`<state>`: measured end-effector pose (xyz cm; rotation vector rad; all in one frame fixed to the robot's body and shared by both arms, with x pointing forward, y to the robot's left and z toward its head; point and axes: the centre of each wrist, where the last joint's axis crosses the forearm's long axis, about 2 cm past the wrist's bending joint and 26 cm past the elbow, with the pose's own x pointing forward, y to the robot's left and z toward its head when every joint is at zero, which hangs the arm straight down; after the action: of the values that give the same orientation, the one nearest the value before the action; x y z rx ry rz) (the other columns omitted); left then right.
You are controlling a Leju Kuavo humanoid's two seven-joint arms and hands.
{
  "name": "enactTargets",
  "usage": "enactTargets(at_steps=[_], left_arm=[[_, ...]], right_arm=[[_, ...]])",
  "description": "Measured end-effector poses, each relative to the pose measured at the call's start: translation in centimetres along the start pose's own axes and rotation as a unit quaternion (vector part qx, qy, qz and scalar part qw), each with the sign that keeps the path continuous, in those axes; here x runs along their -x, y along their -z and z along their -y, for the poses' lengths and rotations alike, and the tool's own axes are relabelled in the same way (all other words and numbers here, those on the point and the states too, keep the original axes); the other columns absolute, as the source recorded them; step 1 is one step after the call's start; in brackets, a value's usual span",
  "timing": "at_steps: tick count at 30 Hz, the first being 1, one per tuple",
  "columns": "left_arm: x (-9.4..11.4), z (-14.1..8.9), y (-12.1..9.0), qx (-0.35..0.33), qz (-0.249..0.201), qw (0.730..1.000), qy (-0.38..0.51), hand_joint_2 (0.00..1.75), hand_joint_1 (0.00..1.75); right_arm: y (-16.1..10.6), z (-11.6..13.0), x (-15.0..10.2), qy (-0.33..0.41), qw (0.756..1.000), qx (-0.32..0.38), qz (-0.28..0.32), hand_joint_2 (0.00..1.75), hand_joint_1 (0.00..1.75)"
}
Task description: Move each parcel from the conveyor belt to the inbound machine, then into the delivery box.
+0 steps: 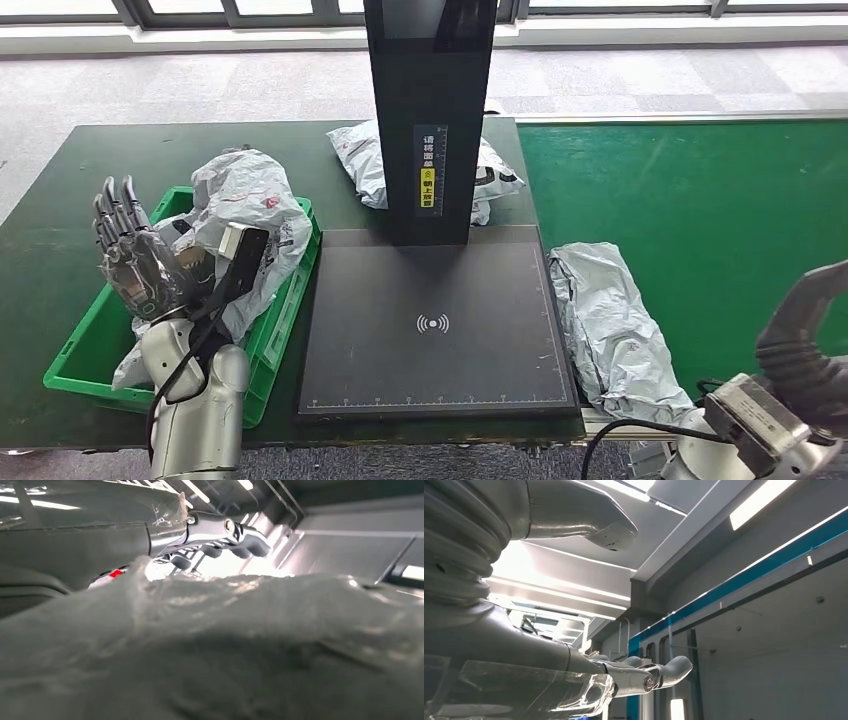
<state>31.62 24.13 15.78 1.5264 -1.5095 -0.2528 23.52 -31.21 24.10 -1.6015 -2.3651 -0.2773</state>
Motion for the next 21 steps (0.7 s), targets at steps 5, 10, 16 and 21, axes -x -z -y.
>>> enactTargets(at_steps=[5, 10, 16, 21], left_arm=[[-0.2, -0.7, 0.5, -0.019, 0.012, 1.0, 0.009, 1.75, 0.0], [0.4, 0.1, 0.6, 0.015, -0.018, 0.999, 0.029, 1.75, 0.0], [-0.2, 1.9, 0.6, 0.047, -0.019, 0.998, 0.048, 1.75, 0.0], [-0.1, 2.7, 0.4, 0.06, -0.005, 0.996, 0.059, 1.75, 0.0]], right_arm=[[0.0, 0.1, 0.1, 0.0, 1.0, 0.001, -0.002, 1.75, 0.0], [0.0, 0.1, 0.1, 0.0, 1.0, 0.001, -0.002, 1.75, 0.0], [0.0, 0.1, 0.1, -0.001, 1.0, 0.0, -0.001, 1.75, 0.0], [0.0, 0.1, 0.1, -0.002, 1.0, -0.001, 0.0, 1.75, 0.0]])
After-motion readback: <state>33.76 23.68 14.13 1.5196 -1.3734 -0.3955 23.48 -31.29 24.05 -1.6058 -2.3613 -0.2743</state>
